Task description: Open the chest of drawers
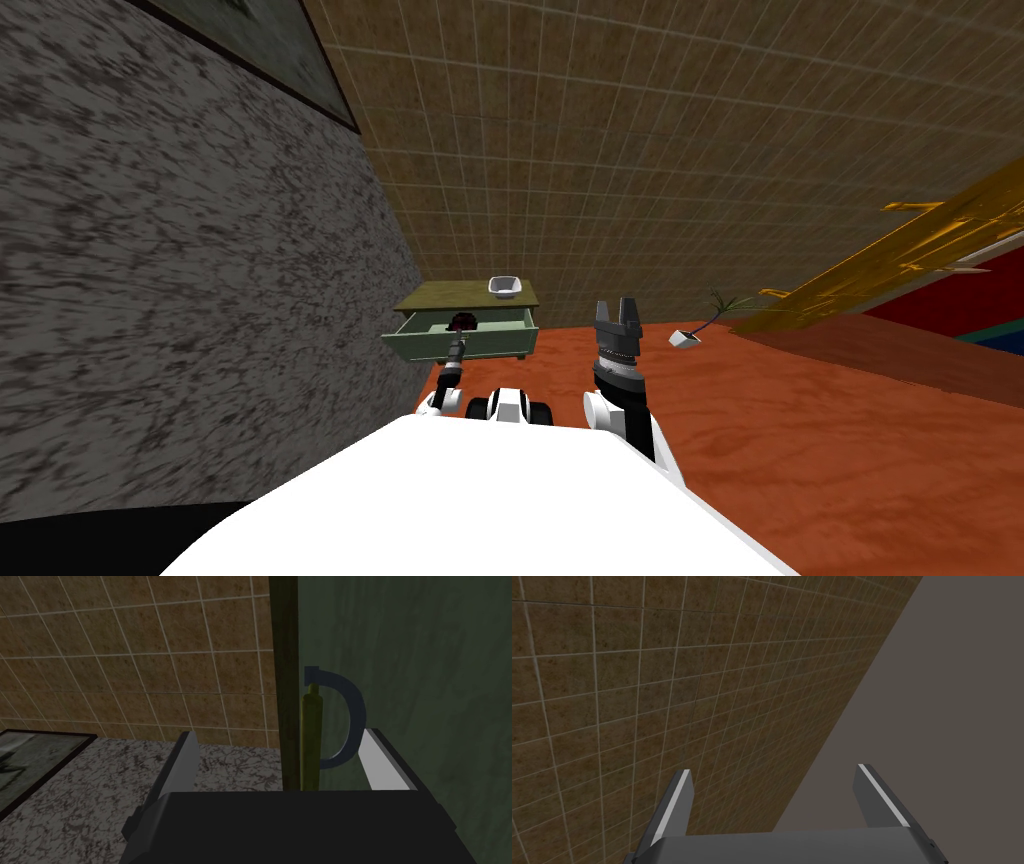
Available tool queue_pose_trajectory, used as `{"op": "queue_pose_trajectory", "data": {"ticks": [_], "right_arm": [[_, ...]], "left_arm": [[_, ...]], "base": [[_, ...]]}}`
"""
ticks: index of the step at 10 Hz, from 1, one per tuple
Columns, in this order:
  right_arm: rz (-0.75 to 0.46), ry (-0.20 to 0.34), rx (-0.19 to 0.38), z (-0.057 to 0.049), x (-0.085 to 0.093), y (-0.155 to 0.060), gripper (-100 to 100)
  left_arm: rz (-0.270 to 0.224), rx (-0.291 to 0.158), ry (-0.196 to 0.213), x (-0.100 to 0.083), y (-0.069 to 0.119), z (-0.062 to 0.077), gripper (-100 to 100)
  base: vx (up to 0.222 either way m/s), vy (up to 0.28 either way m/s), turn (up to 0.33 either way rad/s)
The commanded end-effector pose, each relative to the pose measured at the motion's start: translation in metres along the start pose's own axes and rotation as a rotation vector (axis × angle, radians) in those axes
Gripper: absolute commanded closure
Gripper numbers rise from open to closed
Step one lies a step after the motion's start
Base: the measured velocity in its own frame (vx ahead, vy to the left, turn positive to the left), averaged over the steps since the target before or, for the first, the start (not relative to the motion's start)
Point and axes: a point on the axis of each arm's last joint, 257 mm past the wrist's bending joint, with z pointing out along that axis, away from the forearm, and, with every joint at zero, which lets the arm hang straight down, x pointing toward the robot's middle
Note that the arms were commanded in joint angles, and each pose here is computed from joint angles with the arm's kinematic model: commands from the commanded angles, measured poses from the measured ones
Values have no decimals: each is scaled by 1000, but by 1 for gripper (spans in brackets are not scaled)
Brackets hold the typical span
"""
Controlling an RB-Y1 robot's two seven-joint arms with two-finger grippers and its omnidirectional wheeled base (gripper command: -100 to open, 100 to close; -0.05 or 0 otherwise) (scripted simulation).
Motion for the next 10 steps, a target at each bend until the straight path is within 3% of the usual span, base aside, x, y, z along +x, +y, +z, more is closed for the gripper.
{"op": "queue_pose_trajectory", "data": {"ticks": [1, 4, 6, 7, 8, 10], "right_arm": [[0, 0, 0, 0, 0, 0, 0], [0, 0, 0, 0, 0, 0, 0], [0, 0, 0, 0, 0, 0, 0], [0, 0, 0, 0, 0, 0, 0], [0, 0, 0, 0, 0, 0, 0], [0, 0, 0, 0, 0, 0, 0]], "left_arm": [[0, 1, 12, 3, -10, 30, -100], [0, 2, 17, 4, -14, 42, -100], [0, 3, 26, 7, -23, 66, -100], [-1, 3, 24, 6, -21, 59, -100], [-3, -1, 25, 6, -20, 60, 0], [-4, -4, 25, 7, -19, 58, 0]], "base": [[-103, -25, 45], [-61, -14, 15], [-66, -9, 35], [-38, -6, -2], [0, 0, 0], [0, 0, 0]]}}
